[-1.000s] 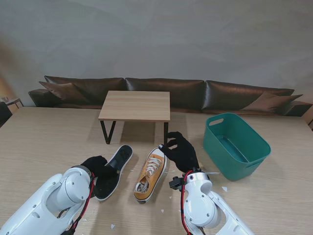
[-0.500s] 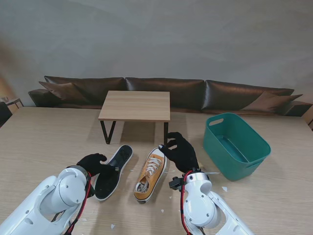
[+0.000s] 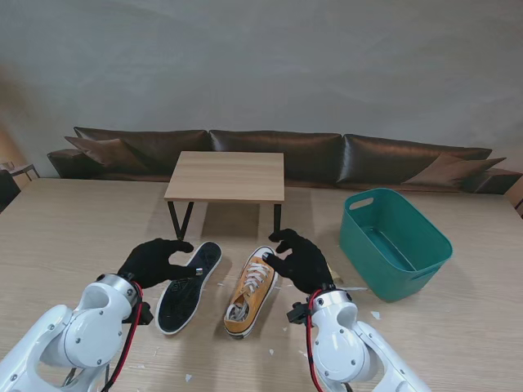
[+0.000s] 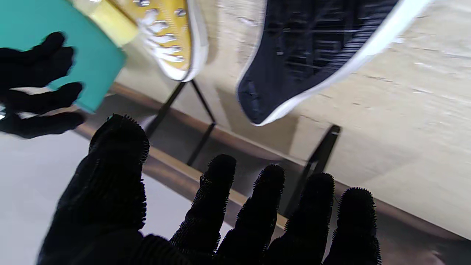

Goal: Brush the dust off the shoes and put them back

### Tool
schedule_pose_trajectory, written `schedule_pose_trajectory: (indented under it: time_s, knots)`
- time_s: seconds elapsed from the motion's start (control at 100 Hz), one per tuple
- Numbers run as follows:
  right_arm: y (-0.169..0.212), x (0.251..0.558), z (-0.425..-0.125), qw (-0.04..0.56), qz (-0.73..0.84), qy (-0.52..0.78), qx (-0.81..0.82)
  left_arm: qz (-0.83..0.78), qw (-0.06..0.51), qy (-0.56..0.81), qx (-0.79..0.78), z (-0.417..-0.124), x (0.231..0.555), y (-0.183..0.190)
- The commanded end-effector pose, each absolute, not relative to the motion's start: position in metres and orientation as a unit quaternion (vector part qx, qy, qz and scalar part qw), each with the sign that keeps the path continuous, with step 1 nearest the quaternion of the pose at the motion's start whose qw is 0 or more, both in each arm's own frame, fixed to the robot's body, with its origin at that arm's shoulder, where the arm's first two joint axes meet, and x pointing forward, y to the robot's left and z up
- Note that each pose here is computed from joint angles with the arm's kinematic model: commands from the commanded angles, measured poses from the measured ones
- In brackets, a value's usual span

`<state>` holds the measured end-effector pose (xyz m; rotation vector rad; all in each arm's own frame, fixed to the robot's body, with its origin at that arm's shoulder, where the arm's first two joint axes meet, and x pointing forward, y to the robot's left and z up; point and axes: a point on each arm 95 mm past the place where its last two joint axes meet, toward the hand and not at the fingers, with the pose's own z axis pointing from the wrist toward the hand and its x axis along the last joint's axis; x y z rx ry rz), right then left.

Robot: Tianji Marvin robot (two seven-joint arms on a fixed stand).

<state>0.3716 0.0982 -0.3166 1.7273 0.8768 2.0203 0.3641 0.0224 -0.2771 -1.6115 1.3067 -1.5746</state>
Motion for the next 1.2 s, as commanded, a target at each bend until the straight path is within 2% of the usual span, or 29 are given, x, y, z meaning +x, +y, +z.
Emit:
schedule_pose_trajectory:
  time_s: [0.0, 0.17, 0.33, 0.86, 1.19]
  knots:
    - [0.097, 0.363, -0.320, 0.165, 0.703, 0.333, 0.606, -0.581, 0.248, 0.491, -0.599, -0.278, 0.362, 0.017]
    - [0.092, 0.354, -0.324, 0.164, 0.679, 0.403, 0.592, -0.595, 0.214, 0.503, -0.589, -0.280, 0.359, 0.009]
    - [0.092, 0.343, -0.331, 0.164, 0.663, 0.448, 0.577, -0.606, 0.205, 0.511, -0.574, -0.281, 0.356, 0.004]
    - [0.121, 0.306, -0.354, 0.178, 0.615, 0.560, 0.526, -0.610, 0.214, 0.498, -0.578, -0.284, 0.344, 0.009]
    - [0.138, 0.301, -0.372, 0.208, 0.577, 0.595, 0.519, -0.609, 0.223, 0.494, -0.579, -0.285, 0.343, 0.012]
